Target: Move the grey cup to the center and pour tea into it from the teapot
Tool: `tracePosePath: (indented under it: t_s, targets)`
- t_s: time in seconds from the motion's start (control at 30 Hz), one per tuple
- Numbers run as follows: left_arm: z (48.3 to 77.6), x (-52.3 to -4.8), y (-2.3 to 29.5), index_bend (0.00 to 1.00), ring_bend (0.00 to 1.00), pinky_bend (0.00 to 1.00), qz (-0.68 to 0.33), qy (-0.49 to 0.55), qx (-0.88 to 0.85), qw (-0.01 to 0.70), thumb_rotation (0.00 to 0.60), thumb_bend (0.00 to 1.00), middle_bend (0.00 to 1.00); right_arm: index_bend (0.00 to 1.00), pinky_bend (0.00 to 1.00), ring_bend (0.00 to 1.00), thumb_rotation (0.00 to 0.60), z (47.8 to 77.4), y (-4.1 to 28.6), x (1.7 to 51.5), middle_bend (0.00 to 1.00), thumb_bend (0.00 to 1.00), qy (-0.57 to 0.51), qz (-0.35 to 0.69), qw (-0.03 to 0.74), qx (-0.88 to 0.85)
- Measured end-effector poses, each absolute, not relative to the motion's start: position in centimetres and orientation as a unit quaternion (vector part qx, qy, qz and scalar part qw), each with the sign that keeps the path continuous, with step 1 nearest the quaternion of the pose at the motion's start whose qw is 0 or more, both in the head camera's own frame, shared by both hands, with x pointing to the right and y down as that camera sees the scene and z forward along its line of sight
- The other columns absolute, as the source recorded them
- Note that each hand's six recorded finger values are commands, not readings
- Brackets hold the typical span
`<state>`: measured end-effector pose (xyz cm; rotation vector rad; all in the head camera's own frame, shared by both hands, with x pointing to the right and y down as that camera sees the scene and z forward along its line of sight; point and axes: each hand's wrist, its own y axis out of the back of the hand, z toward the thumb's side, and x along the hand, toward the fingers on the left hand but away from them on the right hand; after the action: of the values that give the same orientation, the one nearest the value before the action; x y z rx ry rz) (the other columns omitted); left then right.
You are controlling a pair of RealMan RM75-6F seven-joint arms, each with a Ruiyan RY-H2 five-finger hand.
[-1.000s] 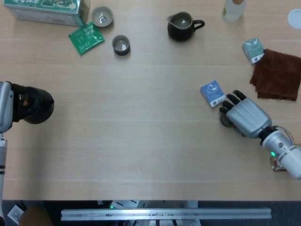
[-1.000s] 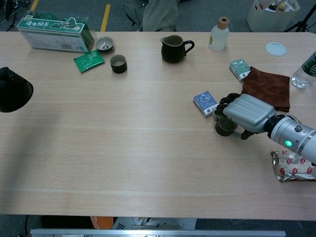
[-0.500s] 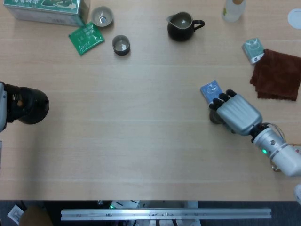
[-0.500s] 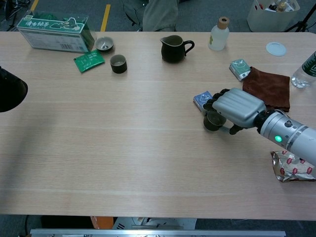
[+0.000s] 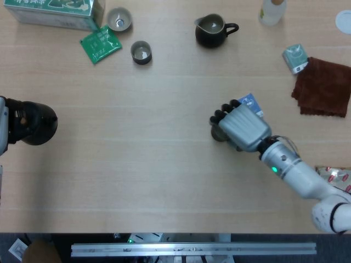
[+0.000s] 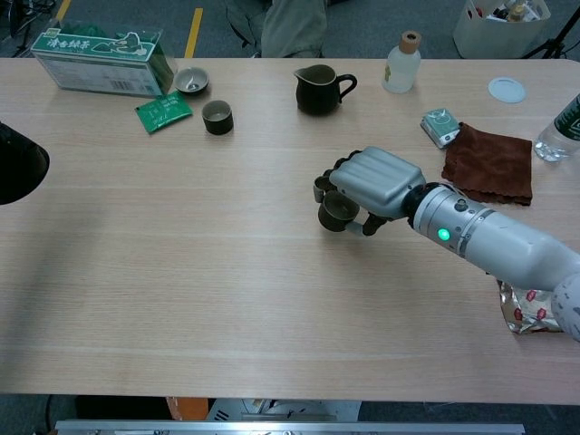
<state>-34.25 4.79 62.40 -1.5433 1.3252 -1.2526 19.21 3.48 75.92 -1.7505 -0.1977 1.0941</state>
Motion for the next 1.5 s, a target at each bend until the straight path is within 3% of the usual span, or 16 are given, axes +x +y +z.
tracePosePath:
  t_s: [0.43,0.9,1.1,1.5]
  targets:
    - [61.9,-34.2,5.0,1.0,0.83,0.06,-0.49,0.511,-0.598,0.375,0.51,0.3,1.0,0.45,0.27,0.26,0.6,76.1,3.8,10.8,0.36,0.36,-0.069,0.434,0.53,-0.725]
    - [61.8,-34.5,5.1,1.0,0.83,0.06,-0.493,0.51,-0.596,0.376,0.51,0.3,1.0,0.45,0.26,0.27,0.6,77.7,3.8,6.8,0.36,0.36,-0.052,0.446,0.55,-0.704]
    - [61.8,-34.6,5.0,1.0,0.83,0.06,-0.495,0.51,-0.595,0.374,0.513,0.3,1.0,0.45,0.22,0.2,0.6,78.4,3.6,6.0,0.32,0.36,-0.048,0.452,0.557,-0.695]
    - [62.1,-34.9,5.0,1.0,0.83,0.06,-0.498,0.51,-0.595,0.371,0.515,0.3,1.0,0.3,0.12,0.08,0.6,78.9,3.6,6.1,0.26,0.36,-0.033,0.461,0.558,-0.689]
